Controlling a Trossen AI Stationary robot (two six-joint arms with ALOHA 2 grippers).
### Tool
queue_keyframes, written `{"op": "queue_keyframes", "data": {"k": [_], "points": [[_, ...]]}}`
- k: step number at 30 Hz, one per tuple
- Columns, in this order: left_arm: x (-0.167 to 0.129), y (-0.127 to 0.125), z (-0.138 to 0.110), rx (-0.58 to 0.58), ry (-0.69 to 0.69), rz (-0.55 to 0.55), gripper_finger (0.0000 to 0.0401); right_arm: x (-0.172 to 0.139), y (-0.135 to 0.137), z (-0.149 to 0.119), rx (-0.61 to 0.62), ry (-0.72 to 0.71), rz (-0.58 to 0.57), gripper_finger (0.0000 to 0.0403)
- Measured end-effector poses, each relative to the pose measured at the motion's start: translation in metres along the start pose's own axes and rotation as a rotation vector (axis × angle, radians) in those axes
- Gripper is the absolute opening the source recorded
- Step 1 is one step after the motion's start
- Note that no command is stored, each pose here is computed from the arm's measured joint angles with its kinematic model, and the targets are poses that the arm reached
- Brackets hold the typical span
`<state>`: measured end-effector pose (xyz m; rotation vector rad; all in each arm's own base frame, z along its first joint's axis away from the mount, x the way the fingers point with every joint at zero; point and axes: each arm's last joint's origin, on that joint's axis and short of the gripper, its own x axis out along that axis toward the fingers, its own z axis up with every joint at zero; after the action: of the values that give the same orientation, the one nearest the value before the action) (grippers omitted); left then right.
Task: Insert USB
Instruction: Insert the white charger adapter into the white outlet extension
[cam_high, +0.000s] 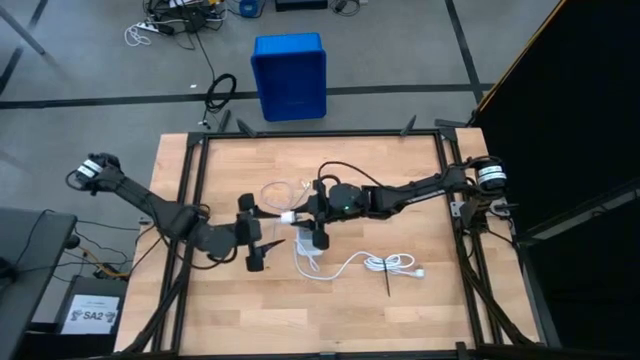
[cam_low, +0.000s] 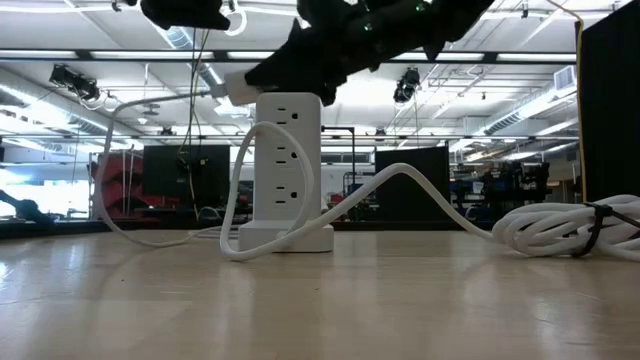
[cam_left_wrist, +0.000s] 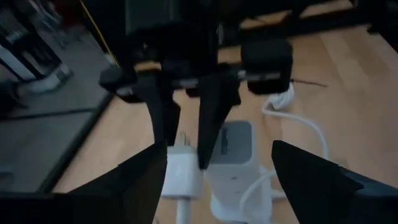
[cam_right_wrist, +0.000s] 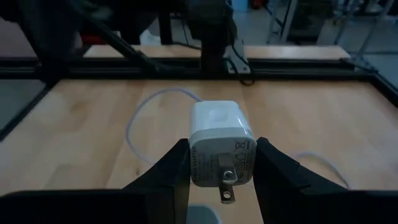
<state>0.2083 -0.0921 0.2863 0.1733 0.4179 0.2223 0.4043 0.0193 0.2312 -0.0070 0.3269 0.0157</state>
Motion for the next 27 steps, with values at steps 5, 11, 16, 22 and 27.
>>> {"op": "queue_keyframes", "data": {"k": [5, 11, 16, 22, 27], "points": [[0.012, 0.015, -0.002, -0.025, 0.078, -0.002, 0.028, 0.0, 0.001, 0.003, -0.001, -0.032, 0.006, 0.0107], [0.022, 0.03, -0.01, -0.062, 0.165, 0.033, 0.028, -0.001, 0.008, 0.003, -0.015, -0.026, 0.015, 0.0106], [0.03, 0.032, -0.013, -0.068, 0.204, -0.021, 0.028, -0.001, 0.009, 0.003, -0.017, -0.028, 0.024, 0.0107], [0.037, 0.027, -0.017, -0.018, 0.237, -0.08, 0.028, -0.001, 0.01, 0.003, -0.025, -0.029, 0.026, 0.0106], [0.038, 0.028, -0.014, -0.017, 0.207, -0.079, 0.0276, -0.001, 0.009, 0.003, -0.025, -0.028, 0.025, 0.0108]]}}
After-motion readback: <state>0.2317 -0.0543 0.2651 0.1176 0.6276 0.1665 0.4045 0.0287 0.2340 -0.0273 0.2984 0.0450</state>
